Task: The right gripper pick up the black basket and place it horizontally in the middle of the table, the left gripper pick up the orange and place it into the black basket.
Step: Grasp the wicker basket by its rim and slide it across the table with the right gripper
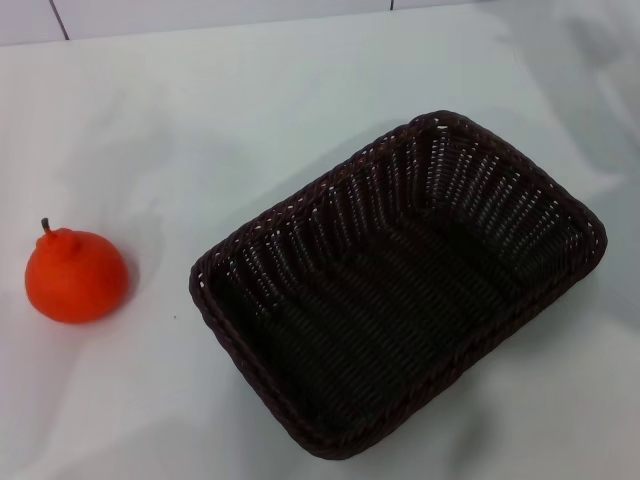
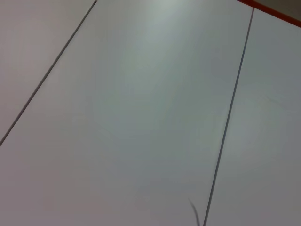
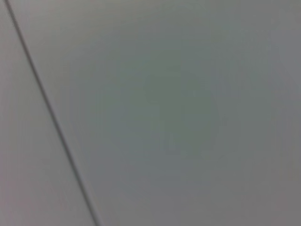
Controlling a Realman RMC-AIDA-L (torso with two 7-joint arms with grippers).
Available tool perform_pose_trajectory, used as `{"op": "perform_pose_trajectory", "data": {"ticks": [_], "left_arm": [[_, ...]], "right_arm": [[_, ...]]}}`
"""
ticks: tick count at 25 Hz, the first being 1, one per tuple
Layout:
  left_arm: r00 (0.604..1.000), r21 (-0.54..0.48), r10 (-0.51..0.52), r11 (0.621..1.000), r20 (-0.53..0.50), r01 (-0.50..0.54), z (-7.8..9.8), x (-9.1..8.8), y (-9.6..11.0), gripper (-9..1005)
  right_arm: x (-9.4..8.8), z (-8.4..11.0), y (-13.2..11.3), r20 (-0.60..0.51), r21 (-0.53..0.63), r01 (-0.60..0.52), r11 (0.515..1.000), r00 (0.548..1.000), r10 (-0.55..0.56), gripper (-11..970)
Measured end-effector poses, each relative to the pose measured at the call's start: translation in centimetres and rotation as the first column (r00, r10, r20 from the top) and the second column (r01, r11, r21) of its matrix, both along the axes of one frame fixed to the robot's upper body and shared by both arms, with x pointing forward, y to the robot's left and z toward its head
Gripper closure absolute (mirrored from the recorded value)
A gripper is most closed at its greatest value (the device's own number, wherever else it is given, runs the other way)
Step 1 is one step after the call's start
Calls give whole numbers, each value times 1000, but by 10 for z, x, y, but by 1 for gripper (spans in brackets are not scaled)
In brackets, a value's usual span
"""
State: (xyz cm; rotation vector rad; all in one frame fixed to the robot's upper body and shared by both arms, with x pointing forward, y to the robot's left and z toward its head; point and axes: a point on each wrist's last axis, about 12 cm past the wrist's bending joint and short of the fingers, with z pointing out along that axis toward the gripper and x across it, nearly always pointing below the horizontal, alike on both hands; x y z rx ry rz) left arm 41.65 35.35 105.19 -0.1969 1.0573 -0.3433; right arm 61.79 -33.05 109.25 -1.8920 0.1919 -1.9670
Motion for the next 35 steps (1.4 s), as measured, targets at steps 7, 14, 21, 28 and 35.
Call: {"op": "perform_pose_trajectory", "data": {"ticks": [7, 14, 21, 28, 35], "left_arm": [[1000, 0, -1, 1000, 1, 1, 0, 1, 0, 641], [1000, 2, -4, 1000, 0, 4, 1, 5, 0, 643], [1000, 7, -6, 1000, 3, 6, 2, 7, 0, 644], [1000, 6, -3, 1000, 6, 3, 3, 7, 1, 644], [1000, 4, -4, 1000, 6, 4, 3, 8, 0, 644]], "right_arm": [[10, 30, -1, -109, -17, -305, 952, 947, 301, 153], [12, 87, -7, -415, -10, -641, 767, 701, 580, 152], [5, 118, 2, -723, -21, -777, 629, 447, 528, 152], [0, 118, 9, -850, -26, -835, 549, 308, 428, 153], [0, 102, 21, -893, -27, -861, 508, 250, 375, 153]]}}
